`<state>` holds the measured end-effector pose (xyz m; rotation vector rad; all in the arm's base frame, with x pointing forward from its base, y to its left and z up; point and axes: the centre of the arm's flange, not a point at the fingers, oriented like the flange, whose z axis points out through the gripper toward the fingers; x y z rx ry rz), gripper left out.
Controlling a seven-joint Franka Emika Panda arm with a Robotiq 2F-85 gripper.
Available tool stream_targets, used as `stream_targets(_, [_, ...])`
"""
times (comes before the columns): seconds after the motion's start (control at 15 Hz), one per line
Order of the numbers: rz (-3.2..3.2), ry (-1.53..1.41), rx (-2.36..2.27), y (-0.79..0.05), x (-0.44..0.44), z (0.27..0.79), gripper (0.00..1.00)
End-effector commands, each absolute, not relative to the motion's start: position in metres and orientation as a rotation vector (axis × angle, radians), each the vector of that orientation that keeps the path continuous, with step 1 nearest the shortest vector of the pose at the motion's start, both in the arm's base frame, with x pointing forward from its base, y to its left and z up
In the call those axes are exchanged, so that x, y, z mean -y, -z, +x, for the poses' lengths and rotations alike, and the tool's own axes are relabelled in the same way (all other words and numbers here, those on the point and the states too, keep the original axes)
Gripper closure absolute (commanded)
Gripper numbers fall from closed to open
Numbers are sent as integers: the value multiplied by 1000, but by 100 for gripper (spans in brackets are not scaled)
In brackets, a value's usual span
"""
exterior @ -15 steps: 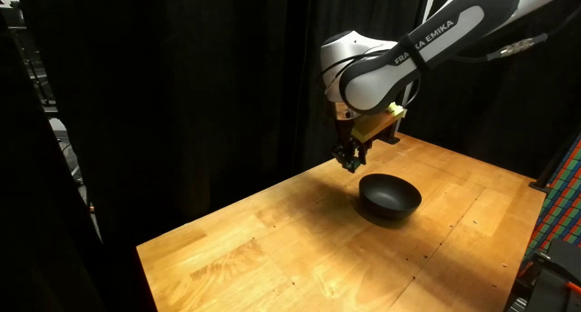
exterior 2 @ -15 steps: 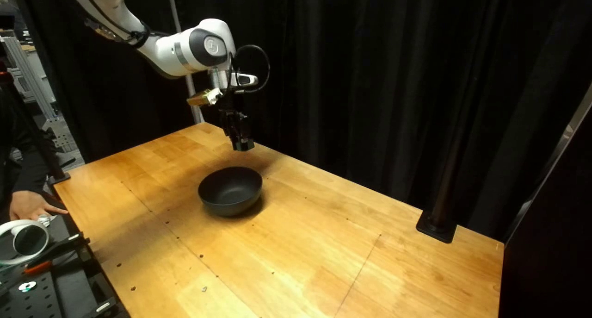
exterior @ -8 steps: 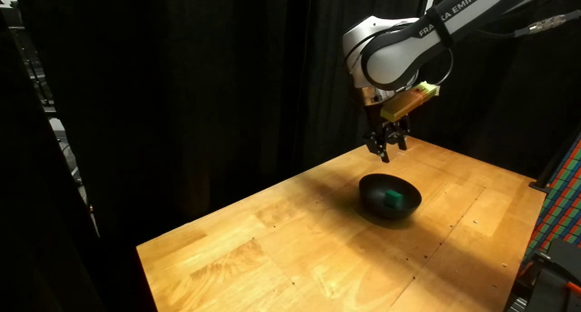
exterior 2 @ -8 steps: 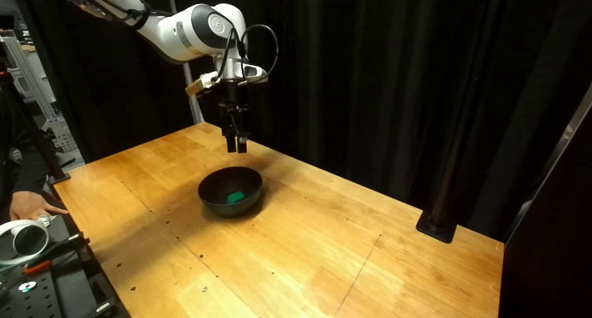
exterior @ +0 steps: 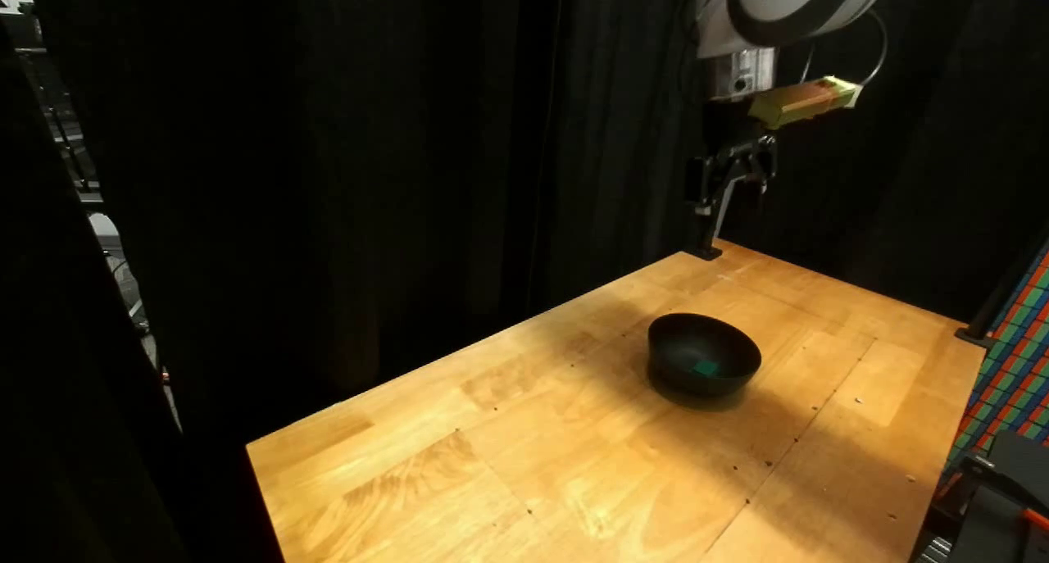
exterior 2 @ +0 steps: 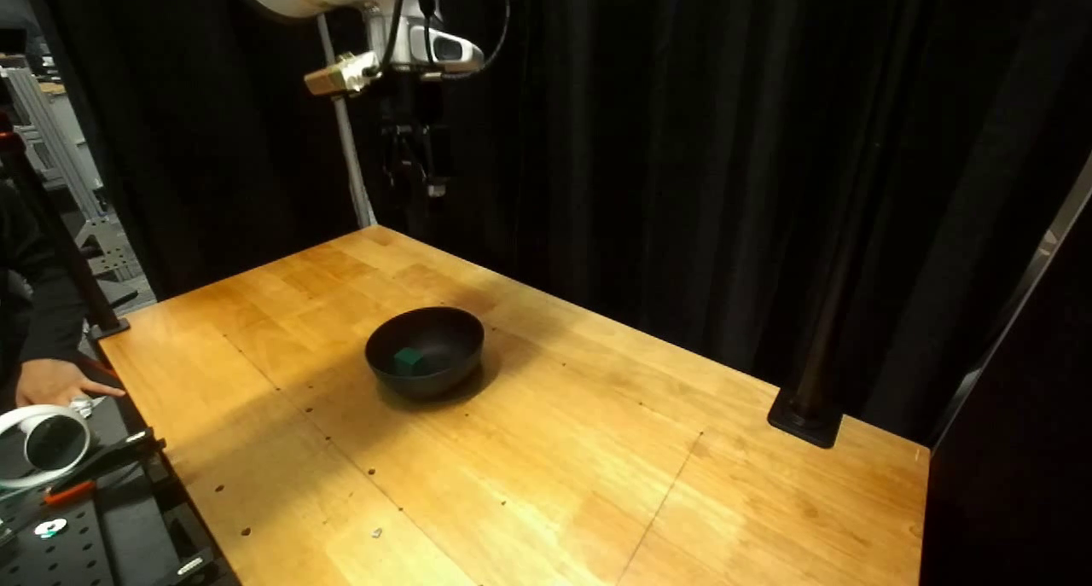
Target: Put the green cube in the black bowl
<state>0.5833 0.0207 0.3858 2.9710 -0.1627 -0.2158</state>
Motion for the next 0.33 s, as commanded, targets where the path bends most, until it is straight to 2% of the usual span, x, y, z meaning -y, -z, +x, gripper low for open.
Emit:
stream_targets(0.0, [3133, 53, 83, -450, -1, 533, 0])
stream_targets(0.13, [3172, 19, 120, -472, 6, 519, 0])
stream_targets(0.2, [3117, 71, 132, -454, -1, 548, 0])
stream_targets(0.27, [3133, 48, 138, -464, 2, 540, 0])
